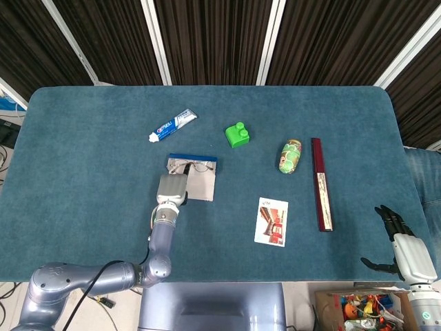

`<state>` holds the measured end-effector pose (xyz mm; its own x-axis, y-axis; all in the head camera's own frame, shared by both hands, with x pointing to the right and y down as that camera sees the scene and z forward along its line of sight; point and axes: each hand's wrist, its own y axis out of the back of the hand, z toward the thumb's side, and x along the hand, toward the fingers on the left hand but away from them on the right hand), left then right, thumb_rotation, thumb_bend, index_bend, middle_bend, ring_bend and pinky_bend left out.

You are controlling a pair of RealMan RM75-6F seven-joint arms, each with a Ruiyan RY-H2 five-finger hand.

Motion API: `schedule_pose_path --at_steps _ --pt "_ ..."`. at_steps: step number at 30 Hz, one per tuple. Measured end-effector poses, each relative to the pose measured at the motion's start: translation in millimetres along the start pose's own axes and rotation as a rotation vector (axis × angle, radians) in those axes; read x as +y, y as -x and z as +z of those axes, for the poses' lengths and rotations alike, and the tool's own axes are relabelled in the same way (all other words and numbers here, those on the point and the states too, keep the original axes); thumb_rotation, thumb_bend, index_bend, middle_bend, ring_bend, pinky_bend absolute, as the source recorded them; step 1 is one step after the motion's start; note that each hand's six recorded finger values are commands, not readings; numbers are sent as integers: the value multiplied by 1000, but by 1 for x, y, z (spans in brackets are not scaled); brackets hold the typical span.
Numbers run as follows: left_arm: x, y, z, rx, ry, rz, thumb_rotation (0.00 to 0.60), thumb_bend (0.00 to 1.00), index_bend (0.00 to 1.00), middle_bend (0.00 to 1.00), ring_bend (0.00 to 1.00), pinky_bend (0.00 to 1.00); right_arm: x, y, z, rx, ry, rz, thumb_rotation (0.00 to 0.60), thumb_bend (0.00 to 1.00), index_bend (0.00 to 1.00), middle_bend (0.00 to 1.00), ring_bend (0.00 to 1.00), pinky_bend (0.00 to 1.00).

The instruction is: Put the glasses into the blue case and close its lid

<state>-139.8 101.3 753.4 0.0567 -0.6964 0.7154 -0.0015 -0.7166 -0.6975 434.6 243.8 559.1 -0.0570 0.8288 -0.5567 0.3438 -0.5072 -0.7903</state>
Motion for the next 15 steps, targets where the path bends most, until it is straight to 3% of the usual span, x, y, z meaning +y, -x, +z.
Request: schedule_pose_path --at_steps 15 --pt "-2 -4 1 10 -2 -7 600 468 0 650 626 695 0 0 0 -2 4 3 600 131 17 0 33 177"
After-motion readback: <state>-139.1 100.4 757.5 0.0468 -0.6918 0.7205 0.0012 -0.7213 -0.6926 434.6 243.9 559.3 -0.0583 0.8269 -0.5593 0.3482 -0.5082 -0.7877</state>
